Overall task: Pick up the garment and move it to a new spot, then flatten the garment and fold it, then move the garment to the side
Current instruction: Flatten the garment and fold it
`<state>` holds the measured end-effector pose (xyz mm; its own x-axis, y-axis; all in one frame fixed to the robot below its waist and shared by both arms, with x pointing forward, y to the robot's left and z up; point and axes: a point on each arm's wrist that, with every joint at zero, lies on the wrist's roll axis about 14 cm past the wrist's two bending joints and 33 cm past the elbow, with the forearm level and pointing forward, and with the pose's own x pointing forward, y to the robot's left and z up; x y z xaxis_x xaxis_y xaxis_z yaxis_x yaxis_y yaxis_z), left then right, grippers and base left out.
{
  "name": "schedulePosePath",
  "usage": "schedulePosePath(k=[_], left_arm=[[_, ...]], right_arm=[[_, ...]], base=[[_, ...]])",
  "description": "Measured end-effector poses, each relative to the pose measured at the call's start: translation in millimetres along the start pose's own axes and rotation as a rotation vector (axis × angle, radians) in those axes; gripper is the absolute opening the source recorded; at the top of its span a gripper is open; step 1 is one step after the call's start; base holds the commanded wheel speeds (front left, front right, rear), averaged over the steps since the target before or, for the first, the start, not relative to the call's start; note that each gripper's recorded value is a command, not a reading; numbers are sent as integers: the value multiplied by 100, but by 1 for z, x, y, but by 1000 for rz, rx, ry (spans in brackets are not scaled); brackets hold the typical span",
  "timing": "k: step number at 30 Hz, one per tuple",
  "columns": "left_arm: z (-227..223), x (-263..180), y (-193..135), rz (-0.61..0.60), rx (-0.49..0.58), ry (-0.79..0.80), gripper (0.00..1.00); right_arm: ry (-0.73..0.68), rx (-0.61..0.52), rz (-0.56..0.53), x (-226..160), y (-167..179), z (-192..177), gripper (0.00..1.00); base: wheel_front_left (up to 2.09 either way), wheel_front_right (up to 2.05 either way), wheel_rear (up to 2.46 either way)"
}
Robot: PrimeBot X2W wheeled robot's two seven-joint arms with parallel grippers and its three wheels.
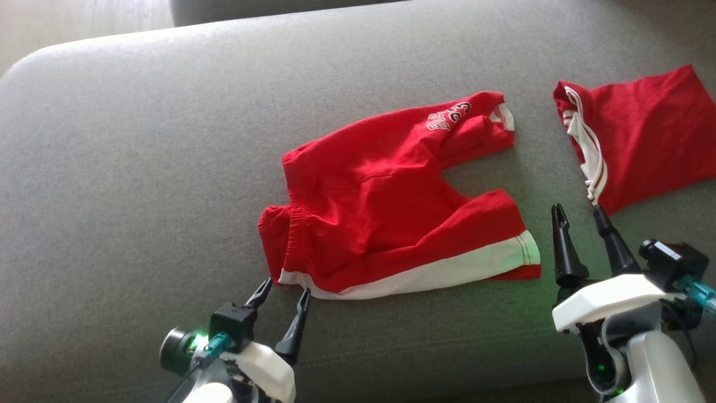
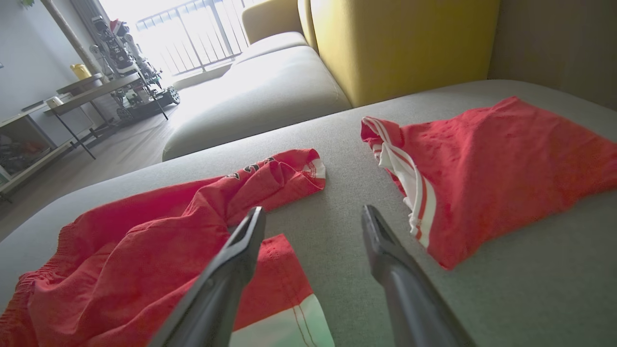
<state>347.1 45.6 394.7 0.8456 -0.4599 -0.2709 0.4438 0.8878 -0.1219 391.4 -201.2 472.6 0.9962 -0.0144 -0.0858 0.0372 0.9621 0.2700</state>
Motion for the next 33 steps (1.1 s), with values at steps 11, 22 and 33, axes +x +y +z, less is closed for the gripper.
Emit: schedulePosePath(k=[11, 22, 33], left_arm=[[-7, 16, 4, -6, 42, 41, 100], [-8, 14, 2, -27, 23, 45, 0], [16, 4, 19, 45, -11, -43, 0]], right_arm=[[26, 20, -52, -9, -17, -12, 100], [108, 28, -49, -10, -14, -37, 100], [245, 3, 33, 0, 13, -74, 100]], base=[[0, 0, 0], [0, 0, 0], [0, 0, 0]])
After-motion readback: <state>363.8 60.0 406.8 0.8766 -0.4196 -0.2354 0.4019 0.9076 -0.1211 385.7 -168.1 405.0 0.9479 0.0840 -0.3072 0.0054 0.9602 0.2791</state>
